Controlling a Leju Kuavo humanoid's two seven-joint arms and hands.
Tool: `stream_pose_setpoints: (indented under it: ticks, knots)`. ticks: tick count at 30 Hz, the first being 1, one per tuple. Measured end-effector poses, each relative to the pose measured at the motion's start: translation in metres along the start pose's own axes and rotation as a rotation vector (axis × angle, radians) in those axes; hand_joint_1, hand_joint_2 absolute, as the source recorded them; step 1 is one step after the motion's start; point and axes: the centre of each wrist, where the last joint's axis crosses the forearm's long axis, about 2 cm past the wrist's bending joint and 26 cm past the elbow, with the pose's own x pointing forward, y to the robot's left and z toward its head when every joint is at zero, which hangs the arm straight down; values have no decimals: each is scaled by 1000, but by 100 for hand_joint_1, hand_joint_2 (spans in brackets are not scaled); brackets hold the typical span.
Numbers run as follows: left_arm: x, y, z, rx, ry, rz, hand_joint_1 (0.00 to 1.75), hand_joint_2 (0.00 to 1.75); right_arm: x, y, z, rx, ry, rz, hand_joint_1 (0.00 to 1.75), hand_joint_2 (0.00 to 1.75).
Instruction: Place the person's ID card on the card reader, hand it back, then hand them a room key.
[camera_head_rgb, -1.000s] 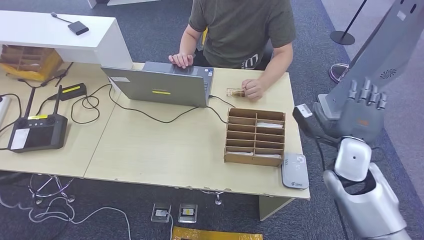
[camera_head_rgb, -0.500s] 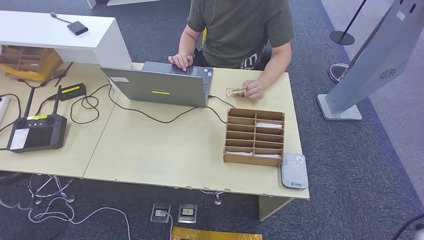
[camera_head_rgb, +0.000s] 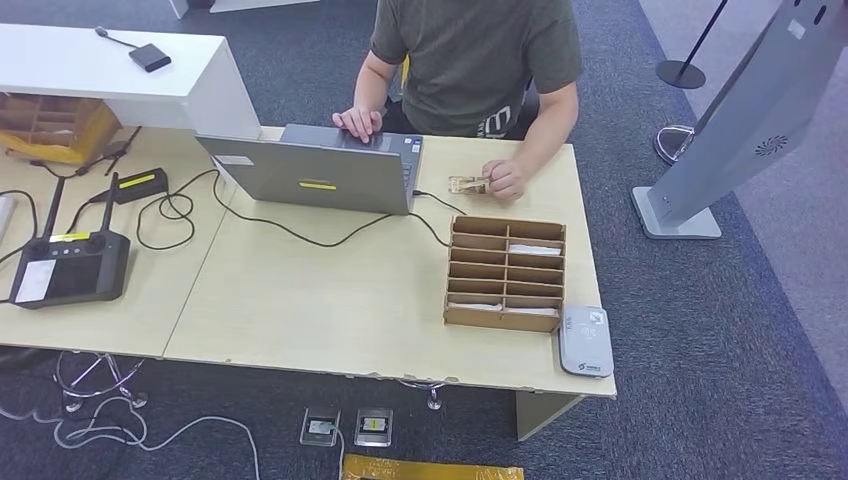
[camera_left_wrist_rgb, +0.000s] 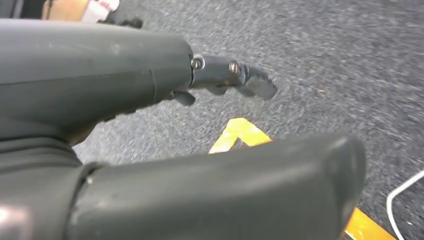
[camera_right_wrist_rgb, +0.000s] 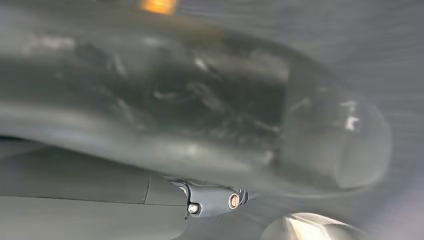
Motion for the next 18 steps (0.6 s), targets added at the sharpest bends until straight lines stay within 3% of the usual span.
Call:
stream_pose_setpoints:
  ticks: [3, 6, 11, 15, 18]
  knots:
    - [-2, -4, 2, 6, 19, -7, 0, 0, -55, 27, 29, 43, 223, 73, 0, 0]
    - [-3, -6, 3, 9, 20, -30, 0, 0, -96, 47, 61, 95, 309, 187, 0, 0]
    - [-2, -6, 3, 9, -54, -72, 0, 0, -126, 62, 89, 188, 204, 273, 0, 0]
    - [1, -3, 1, -5, -144, -102, 0, 0, -131, 64, 95, 224, 54, 270, 0, 0]
    - [3, 0, -1, -17, -139, -126, 0, 0, -132, 65, 97, 221, 1, 266, 0, 0]
